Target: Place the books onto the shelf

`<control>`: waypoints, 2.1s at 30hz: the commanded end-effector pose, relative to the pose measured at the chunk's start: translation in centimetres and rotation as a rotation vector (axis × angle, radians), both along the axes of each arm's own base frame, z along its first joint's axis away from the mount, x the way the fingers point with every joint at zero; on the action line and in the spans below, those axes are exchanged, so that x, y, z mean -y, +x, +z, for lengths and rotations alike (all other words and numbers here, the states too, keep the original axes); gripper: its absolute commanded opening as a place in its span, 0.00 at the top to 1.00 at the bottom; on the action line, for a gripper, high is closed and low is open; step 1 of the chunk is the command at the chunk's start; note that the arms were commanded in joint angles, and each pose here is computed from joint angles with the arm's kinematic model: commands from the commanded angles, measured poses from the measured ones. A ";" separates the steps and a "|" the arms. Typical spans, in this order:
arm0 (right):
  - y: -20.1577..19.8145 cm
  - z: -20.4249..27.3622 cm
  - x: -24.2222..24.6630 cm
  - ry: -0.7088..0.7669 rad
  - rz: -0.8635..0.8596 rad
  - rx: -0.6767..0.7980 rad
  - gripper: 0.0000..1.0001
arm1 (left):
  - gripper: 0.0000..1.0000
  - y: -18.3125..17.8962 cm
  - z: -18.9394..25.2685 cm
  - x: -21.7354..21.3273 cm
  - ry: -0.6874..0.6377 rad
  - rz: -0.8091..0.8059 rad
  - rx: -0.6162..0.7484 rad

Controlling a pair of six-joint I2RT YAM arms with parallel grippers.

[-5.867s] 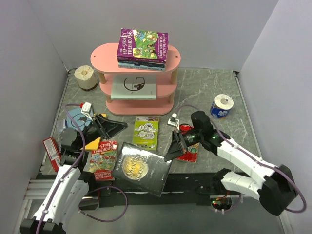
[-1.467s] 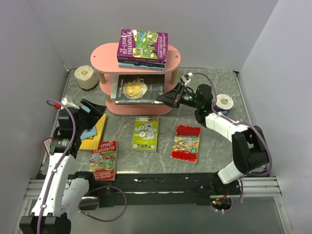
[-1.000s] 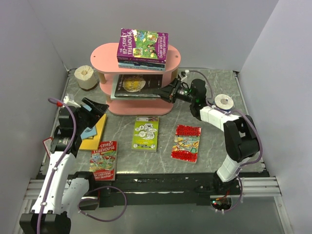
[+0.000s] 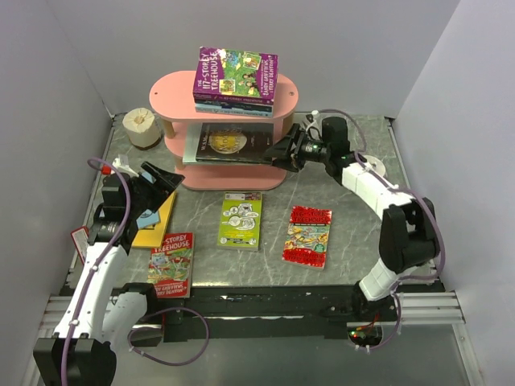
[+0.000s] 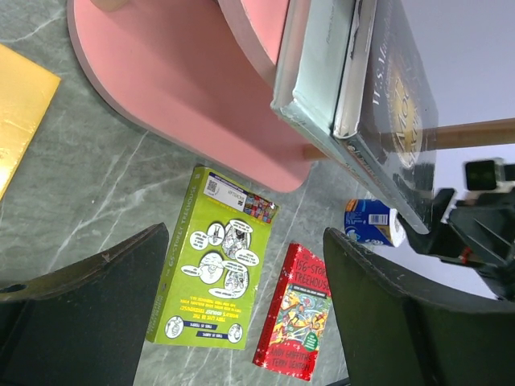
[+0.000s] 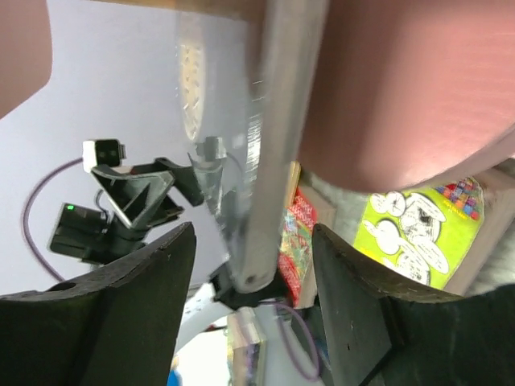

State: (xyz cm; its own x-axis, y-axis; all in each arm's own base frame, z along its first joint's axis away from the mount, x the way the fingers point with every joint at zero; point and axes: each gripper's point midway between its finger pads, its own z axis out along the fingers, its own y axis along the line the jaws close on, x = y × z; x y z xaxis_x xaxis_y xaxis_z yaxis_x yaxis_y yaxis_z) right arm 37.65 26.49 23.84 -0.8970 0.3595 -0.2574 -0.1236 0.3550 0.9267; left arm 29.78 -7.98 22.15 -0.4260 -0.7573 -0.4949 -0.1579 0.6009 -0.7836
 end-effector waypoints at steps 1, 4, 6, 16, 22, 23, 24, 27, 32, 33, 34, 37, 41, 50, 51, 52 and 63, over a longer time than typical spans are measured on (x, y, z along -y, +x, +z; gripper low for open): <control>-1.4 3.9 2.1 -0.132 -0.047 0.175 0.32 | 0.16 0.6 2.4 0.0 0.000 -0.005 0.074; -2.2 4.3 3.2 -0.238 -0.091 0.231 0.31 | 0.16 1.1 3.5 -0.2 0.008 0.002 0.097; -2.8 4.7 3.9 -0.310 -0.117 0.272 0.31 | 0.16 1.7 4.4 -0.3 0.008 0.012 0.107; -0.4 4.7 5.1 -0.373 -0.351 0.411 0.55 | 0.16 6.8 6.7 -0.6 -0.043 0.040 0.188; 0.8 4.5 4.0 -0.367 -0.323 0.422 0.47 | 0.20 8.7 7.5 0.0 -0.049 0.002 0.229; 1.0 4.4 4.0 -0.365 -0.324 0.428 0.47 | 0.21 8.8 7.8 0.2 -0.055 -0.009 0.248; 1.0 4.4 3.8 -0.354 -0.319 0.426 0.47 | 0.21 8.8 8.0 0.4 -0.063 -0.017 0.258; 1.6 4.1 3.2 -0.337 -0.312 0.417 0.48 | 0.22 8.9 9.0 0.9 -0.079 -0.047 0.307; 2.0 4.6 2.8 -0.293 -0.320 0.437 0.50 | 0.25 9.2 9.8 1.8 -0.088 -0.108 0.359; 2.0 4.7 2.6 -0.284 -0.315 0.435 0.50 | 0.26 9.2 9.5 2.1 -0.098 -0.128 0.356; 2.4 4.7 2.4 -0.283 -0.311 0.431 0.50 | 0.27 9.3 9.5 2.3 -0.114 -0.136 0.358; 2.7 4.6 1.8 -0.275 -0.291 0.425 0.51 | 0.28 9.6 9.1 2.9 -0.138 -0.169 0.364; 3.0 3.9 0.8 -0.275 -0.257 0.407 0.52 | 0.30 10.8 7.8 3.8 -0.142 -0.221 0.322; 3.0 3.6 -0.2 -0.262 -0.233 0.416 0.67 | 0.44 10.9 7.3 5.8 -0.138 -0.300 0.337; 2.9 3.6 -0.4 -0.260 -0.229 0.418 0.70 | 0.45 10.9 7.3 5.8 -0.136 -0.302 0.337; 3.0 3.7 -0.6 -0.259 -0.223 0.417 0.71 | 0.46 11.0 7.1 5.9 -0.135 -0.304 0.331; 3.1 3.8 -1.9 -0.257 -0.193 0.427 0.75 | 0.58 10.6 6.6 5.8 -0.121 -0.304 0.314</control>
State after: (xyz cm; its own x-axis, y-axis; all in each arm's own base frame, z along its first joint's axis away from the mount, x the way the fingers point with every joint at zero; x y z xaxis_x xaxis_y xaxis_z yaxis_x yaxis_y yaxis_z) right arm 40.46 26.48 24.86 -0.6493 0.3965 -0.6490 -0.2959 0.6544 0.6959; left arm 40.74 -13.24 26.08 -0.5089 -0.7043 -0.4949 0.1758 0.4778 -0.8607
